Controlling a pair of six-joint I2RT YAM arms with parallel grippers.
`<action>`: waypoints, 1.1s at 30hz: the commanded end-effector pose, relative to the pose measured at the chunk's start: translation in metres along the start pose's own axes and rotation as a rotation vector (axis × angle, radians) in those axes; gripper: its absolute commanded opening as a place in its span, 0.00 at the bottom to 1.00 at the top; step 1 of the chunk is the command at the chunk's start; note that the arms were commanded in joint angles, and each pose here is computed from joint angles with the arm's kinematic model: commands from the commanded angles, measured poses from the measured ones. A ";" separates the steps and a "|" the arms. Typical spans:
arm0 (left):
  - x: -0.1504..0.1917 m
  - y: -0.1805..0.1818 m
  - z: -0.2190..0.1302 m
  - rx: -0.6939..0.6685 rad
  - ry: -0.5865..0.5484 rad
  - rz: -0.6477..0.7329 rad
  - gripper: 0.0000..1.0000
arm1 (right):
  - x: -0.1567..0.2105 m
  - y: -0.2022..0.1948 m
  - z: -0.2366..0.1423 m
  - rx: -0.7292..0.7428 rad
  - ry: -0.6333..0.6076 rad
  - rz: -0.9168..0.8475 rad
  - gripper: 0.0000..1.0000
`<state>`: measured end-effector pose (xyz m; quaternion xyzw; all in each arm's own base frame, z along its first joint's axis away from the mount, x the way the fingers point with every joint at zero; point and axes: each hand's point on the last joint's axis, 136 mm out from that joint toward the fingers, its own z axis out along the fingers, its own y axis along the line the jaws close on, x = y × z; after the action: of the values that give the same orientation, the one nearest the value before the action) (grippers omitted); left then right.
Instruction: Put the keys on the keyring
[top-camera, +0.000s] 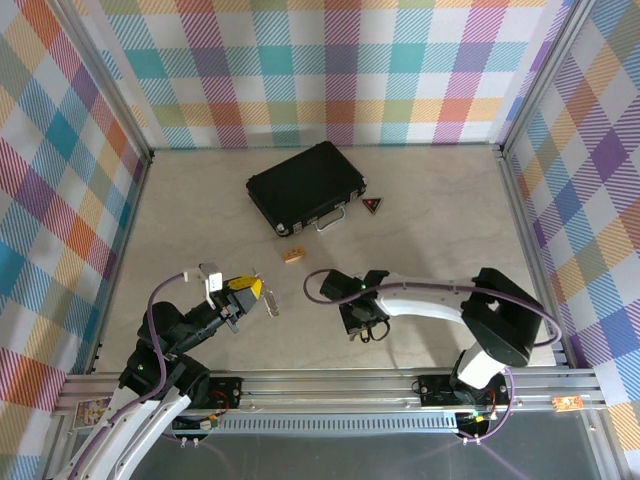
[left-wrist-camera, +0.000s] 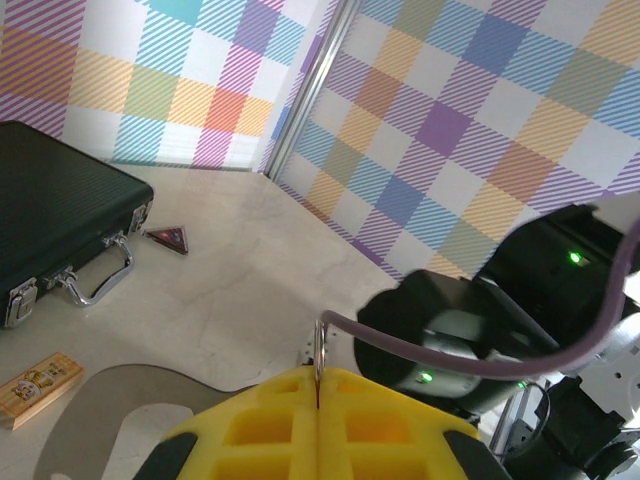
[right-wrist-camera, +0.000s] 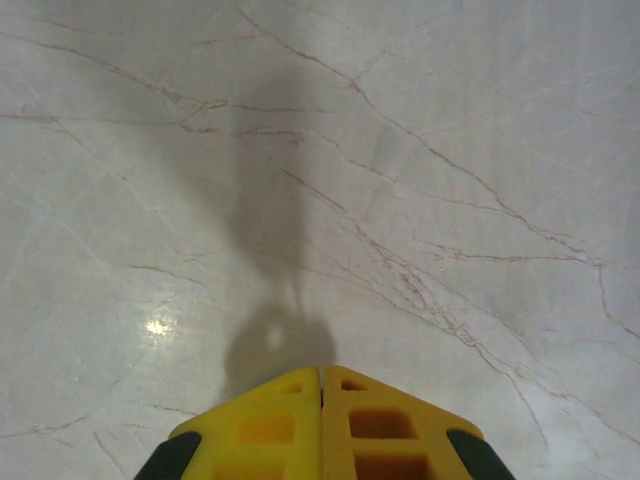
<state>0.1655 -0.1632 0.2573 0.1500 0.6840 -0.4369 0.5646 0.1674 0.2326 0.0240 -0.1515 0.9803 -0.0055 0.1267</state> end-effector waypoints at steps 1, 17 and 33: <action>-0.007 -0.007 0.000 0.035 -0.027 0.002 0.00 | -0.026 0.015 -0.006 -0.061 -0.215 0.118 0.02; -0.005 -0.005 0.002 0.022 -0.018 0.001 0.00 | -0.023 0.027 -0.008 -0.125 -0.424 0.161 0.07; -0.007 -0.008 0.002 0.037 -0.025 0.003 0.00 | -0.017 0.000 -0.056 -0.100 -0.265 0.108 0.44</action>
<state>0.1672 -0.1642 0.2545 0.1493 0.6889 -0.4355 0.5599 0.1732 0.2487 0.0725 -0.0873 0.9495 0.0842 0.2894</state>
